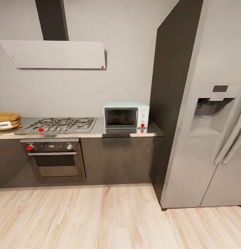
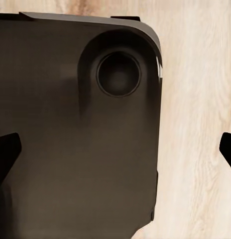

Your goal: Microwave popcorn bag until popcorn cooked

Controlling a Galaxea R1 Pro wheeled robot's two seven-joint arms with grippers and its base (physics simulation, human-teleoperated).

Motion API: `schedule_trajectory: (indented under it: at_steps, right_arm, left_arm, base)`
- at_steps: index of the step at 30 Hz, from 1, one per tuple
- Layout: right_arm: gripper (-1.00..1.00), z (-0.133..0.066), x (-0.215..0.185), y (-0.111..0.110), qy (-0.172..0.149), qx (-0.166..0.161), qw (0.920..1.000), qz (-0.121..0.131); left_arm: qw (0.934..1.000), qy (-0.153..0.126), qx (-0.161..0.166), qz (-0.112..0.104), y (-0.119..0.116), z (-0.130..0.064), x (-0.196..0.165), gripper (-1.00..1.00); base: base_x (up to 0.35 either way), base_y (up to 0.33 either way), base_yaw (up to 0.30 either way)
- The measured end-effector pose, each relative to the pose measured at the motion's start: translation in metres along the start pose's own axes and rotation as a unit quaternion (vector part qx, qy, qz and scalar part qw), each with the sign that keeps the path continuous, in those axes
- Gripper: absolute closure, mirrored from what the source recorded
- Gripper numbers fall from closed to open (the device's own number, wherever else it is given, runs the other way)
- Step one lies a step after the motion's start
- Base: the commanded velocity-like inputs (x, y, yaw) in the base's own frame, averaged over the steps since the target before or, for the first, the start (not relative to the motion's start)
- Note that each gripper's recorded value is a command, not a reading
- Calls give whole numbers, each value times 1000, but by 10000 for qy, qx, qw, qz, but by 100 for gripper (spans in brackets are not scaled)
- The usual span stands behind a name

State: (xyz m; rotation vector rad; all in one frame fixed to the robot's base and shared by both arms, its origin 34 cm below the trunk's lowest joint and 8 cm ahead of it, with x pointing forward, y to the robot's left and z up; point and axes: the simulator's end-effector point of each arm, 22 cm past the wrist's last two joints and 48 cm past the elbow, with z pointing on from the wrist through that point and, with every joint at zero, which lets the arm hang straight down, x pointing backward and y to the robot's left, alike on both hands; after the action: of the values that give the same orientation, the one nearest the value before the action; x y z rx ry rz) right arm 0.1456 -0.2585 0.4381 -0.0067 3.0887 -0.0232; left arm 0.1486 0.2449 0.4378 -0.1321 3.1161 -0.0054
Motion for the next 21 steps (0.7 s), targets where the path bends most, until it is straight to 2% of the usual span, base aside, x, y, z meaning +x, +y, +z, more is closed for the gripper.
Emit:
schedule_trajectory:
  at_steps: [5,21]
  right_arm:
    - [-100,0,0,0,4,3,10000,-1]
    - [-100,0,1,0,19,-2,10000,-7]
  left_arm:
    - [10000,6,0,-4,0,0,0,-100]
    - [10000,7,-8,-13,1,0,0,-100]
  base:
    - [325,0,-115]
    - [325,0,-3]
